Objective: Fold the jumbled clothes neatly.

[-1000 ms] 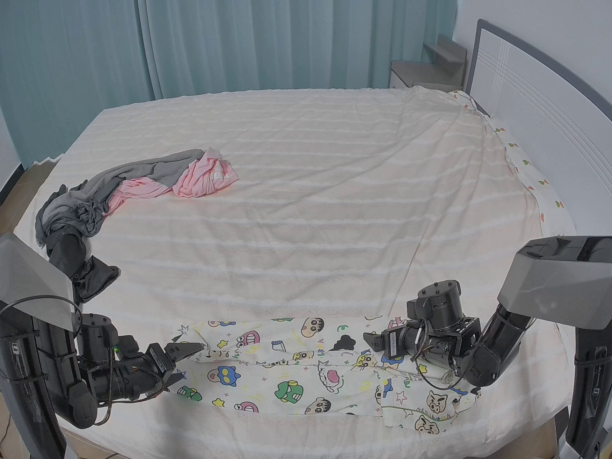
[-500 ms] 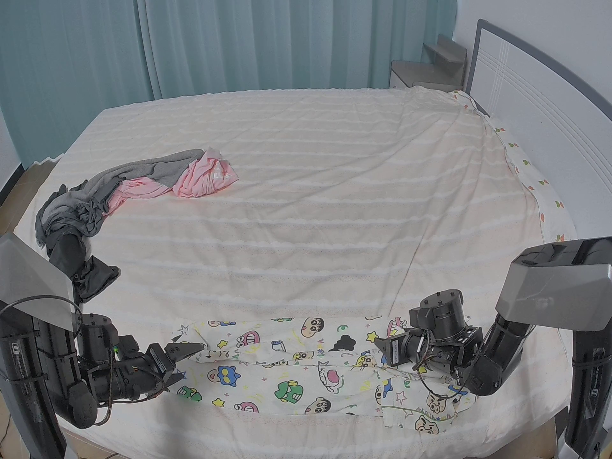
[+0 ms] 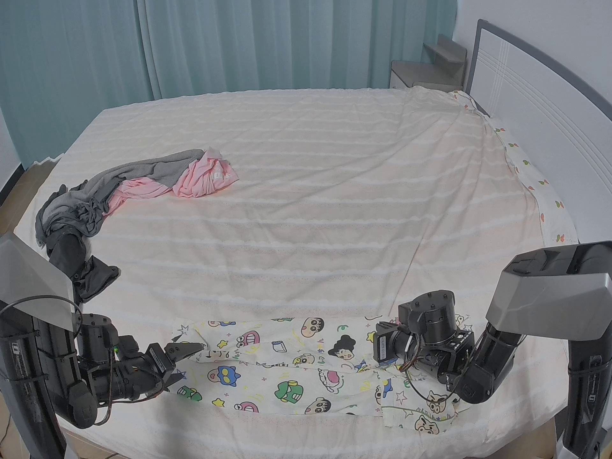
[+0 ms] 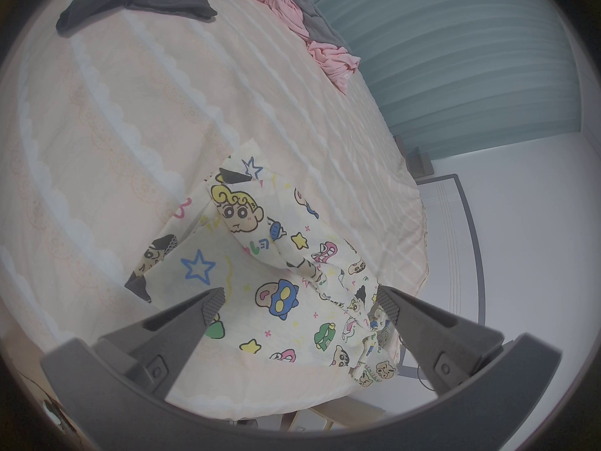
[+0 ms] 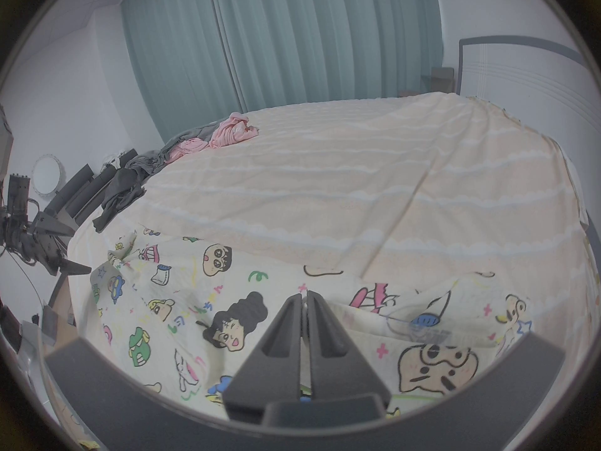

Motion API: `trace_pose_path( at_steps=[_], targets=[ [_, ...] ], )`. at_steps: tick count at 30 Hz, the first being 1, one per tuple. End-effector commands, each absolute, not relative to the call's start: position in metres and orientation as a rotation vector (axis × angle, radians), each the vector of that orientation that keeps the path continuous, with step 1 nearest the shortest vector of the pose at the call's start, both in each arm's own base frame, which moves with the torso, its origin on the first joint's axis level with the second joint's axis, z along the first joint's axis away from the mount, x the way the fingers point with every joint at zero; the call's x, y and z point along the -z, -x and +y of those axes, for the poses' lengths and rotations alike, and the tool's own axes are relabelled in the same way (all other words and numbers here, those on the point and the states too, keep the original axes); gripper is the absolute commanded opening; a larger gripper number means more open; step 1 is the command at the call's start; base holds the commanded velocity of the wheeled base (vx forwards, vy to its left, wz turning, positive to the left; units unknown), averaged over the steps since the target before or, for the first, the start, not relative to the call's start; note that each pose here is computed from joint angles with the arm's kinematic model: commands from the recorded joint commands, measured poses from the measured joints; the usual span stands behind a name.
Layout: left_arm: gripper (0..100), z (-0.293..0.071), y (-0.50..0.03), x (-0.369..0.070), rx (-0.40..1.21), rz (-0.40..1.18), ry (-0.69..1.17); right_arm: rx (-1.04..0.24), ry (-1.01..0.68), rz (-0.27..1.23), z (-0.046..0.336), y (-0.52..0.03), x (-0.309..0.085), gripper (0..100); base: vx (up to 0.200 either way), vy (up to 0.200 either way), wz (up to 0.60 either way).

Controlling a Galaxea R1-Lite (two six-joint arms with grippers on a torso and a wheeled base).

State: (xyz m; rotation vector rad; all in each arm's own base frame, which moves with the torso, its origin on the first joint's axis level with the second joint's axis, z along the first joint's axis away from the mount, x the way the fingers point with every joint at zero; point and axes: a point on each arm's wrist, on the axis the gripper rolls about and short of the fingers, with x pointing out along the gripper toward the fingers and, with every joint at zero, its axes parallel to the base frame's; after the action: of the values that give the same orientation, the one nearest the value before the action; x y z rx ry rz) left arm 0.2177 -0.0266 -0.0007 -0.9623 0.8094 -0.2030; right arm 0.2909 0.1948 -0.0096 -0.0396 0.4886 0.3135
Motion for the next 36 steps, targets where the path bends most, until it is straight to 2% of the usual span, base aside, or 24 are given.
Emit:
trace_pose_path(
  at_steps=[1, 8, 9, 15, 19, 22, 24, 28, 32, 36],
  targets=[
    [100, -0.026, -0.216, 0.0, 0.205, 0.805, 0.962, -0.324, 0.065, 0.464, 0.203, -0.297, 0.012, 0, 0.0, 0.0, 0.0],
    [100, -0.027, -0.216, 0.0, 0.207, 0.806, 0.962, -0.332, 0.095, 0.463, 0.206, -0.3, 0.023, 0, 0.0, 0.0, 0.0],
    [100, -0.027, -0.216, 0.0, 0.207, 0.806, 0.962, -0.332, 0.093, 0.457, 0.206, -0.3, 0.024, 100, 0.0, 0.0, 0.0],
    [100, -0.027, -0.216, 0.0, 0.207, 0.806, 0.962, -0.335, 0.027, 0.331, 0.205, -0.304, 0.01, 100, 0.0, 0.0, 0.0],
    [100, -0.027, -0.216, 0.0, 0.207, 0.806, 0.96, -0.308, -0.007, 0.295, 0.185, -0.299, -0.012, 100, 0.0, 0.0, 0.0],
    [100, -0.027, -0.216, 0.0, 0.207, 0.806, 0.96, -0.277, -0.047, 0.306, 0.17, -0.296, -0.018, 100, 0.0, 0.0, 0.0],
    [100, -0.027, -0.216, 0.0, 0.206, 0.805, 0.96, -0.254, -0.19, 0.366, 0.141, -0.287, -0.023, 100, 0.0, 0.0, 0.0],
    [100, -0.027, -0.216, 0.0, 0.206, 0.805, 0.96, -0.243, -0.328, 0.461, 0.102, -0.272, -0.02, 100, 0.0, 0.0, 0.0],
    [100, -0.027, -0.216, 0.0, 0.207, 0.806, 0.959, -0.233, -0.363, 0.479, 0.074, -0.264, -0.011, 100, 0.0, 0.0, 0.0],
    [100, -0.027, -0.216, 0.0, 0.207, 0.806, 0.959, -0.221, -0.358, 0.509, 0.068, -0.261, -0.002, 100, 0.0, 0.0, 0.0]
  ],
)
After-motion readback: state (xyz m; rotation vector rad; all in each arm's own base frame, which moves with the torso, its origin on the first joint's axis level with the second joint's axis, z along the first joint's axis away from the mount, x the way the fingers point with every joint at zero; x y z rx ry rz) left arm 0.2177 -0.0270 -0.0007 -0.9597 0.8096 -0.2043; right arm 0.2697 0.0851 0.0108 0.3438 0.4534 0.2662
